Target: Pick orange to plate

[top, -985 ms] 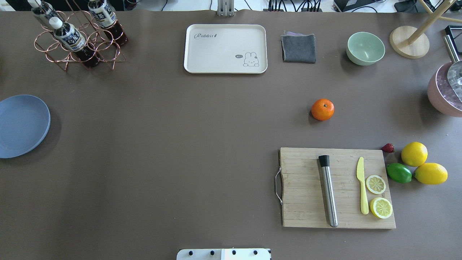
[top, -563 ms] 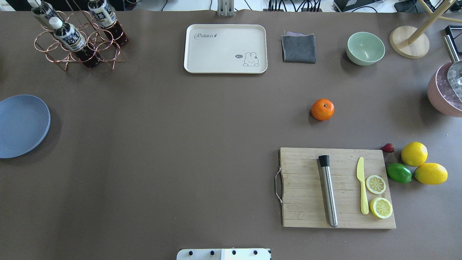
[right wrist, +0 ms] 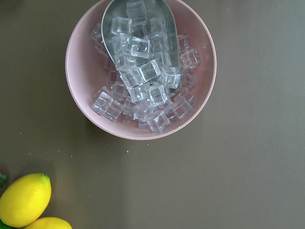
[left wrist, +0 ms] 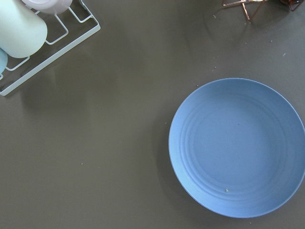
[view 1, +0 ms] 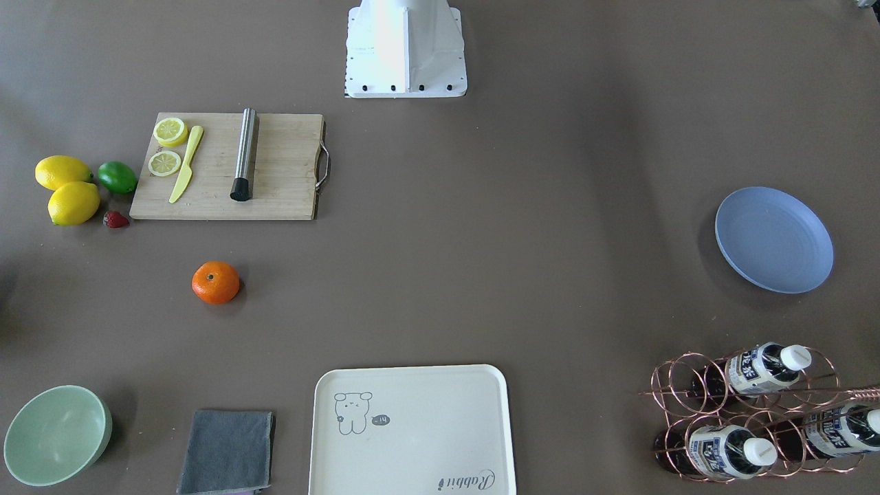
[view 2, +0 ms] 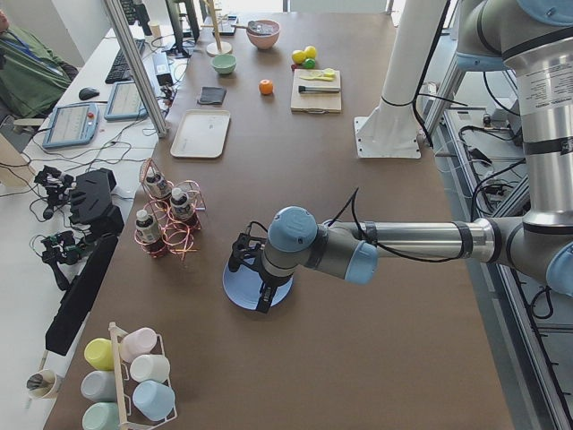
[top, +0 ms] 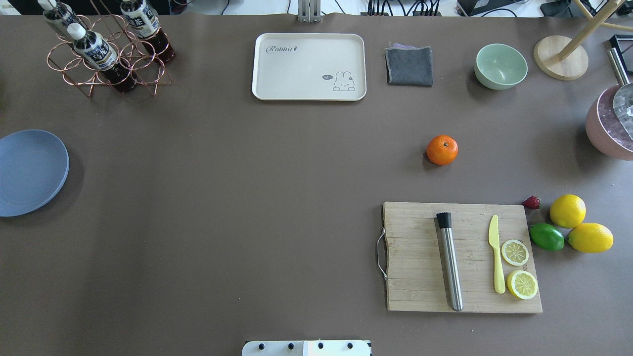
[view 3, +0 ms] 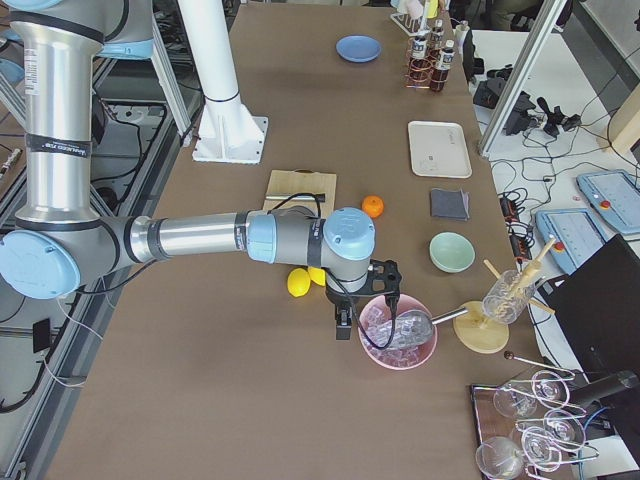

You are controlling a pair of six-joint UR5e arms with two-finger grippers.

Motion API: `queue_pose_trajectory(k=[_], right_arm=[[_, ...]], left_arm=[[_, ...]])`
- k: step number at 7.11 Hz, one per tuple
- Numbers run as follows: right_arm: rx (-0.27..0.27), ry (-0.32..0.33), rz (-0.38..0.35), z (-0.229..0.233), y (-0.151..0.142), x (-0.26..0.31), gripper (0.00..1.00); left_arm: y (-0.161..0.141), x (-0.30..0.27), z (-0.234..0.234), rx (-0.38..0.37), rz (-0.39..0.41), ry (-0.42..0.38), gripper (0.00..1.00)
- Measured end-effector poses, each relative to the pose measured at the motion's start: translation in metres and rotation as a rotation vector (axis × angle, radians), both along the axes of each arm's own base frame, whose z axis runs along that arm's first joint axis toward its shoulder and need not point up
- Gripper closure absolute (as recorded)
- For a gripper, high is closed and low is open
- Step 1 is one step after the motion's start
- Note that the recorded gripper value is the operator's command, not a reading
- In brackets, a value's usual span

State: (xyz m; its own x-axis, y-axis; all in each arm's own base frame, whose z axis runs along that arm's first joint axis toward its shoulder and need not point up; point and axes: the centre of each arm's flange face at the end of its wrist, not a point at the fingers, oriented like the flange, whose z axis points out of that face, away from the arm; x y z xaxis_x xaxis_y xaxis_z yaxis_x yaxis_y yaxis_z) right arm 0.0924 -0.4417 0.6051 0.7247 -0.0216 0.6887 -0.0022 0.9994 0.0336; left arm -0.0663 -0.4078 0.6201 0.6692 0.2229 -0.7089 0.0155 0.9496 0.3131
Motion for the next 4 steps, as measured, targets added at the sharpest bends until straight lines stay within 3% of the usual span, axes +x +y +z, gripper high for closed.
queue_pose_trajectory(k=[4], right_arm=[[0.003, -0.001, 0.0, -0.0016, -0.001, 0.0, 0.0]], left_arm=[[-0.0086, 0.0006, -0.0032, 0.008, 0.005, 0.036, 0.02]])
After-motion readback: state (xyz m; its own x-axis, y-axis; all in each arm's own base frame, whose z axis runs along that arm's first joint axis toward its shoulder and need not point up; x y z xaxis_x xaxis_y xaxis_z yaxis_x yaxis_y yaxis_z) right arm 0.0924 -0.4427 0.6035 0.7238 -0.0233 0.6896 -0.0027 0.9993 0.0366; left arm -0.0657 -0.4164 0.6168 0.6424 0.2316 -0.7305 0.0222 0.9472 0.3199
